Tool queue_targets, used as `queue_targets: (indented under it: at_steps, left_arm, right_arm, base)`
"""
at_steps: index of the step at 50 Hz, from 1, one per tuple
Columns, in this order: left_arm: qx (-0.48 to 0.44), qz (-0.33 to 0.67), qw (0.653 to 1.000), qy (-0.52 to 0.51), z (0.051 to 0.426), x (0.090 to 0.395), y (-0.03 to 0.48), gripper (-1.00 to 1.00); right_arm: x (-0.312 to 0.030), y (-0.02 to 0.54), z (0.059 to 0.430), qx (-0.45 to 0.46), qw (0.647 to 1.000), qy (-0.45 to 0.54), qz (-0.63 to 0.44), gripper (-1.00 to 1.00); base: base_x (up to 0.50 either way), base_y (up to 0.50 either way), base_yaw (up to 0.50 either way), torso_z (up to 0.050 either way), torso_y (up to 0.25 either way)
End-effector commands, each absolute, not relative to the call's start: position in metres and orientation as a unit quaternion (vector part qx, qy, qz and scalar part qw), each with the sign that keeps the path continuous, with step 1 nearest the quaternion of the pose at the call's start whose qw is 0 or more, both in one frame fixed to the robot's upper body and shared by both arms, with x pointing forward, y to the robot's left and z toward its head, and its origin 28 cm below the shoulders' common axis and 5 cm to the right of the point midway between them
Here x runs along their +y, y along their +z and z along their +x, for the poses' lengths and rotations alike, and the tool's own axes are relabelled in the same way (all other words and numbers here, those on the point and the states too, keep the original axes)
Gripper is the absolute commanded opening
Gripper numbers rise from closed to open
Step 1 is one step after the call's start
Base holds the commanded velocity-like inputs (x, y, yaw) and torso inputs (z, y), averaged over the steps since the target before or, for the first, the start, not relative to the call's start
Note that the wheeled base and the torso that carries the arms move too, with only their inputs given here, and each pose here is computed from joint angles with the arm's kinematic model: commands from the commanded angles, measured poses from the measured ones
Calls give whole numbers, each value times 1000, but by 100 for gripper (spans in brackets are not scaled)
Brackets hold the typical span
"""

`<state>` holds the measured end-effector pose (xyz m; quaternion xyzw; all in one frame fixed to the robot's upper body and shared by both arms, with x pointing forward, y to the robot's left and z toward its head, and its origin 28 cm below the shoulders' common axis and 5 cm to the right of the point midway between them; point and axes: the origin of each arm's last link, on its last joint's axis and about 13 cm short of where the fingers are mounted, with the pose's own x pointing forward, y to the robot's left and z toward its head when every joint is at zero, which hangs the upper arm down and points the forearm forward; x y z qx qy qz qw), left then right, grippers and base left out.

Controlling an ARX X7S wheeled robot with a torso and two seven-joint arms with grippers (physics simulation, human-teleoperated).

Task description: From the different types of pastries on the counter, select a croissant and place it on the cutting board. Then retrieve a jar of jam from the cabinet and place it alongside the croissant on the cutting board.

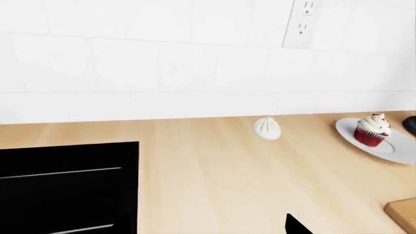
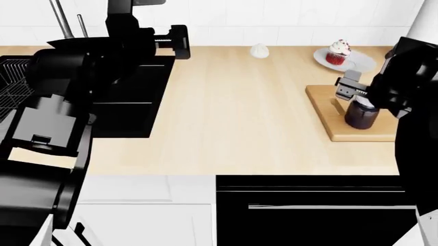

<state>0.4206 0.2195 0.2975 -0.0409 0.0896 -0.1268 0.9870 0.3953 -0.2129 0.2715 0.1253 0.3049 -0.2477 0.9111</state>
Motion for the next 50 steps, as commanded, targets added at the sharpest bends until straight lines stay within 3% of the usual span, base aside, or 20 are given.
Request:
queue_targets:
  at_steps: [1, 26, 39, 50]
  left_arm:
    - [91, -42, 987, -129, 421, 219, 297, 100]
    - [86, -46, 987, -128, 420, 221, 300, 100]
    - [72, -39, 988, -129, 413, 223, 308, 100]
    - [54, -45, 989, -127, 396, 235, 318, 100]
  right_arm:
    - [-214, 274, 396, 296, 915, -247, 124, 100]
    - [-217, 290, 398, 253, 928, -251, 110, 100]
    - [-221, 346, 397, 133, 974, -167, 75, 100]
    - [-222, 366, 395, 91, 991, -91, 32, 100]
  base:
    - [0, 0, 0, 0, 0]
    - [0, 0, 0, 0, 0]
    - [0, 0, 0, 0, 0]
    - [0, 0, 0, 0, 0]
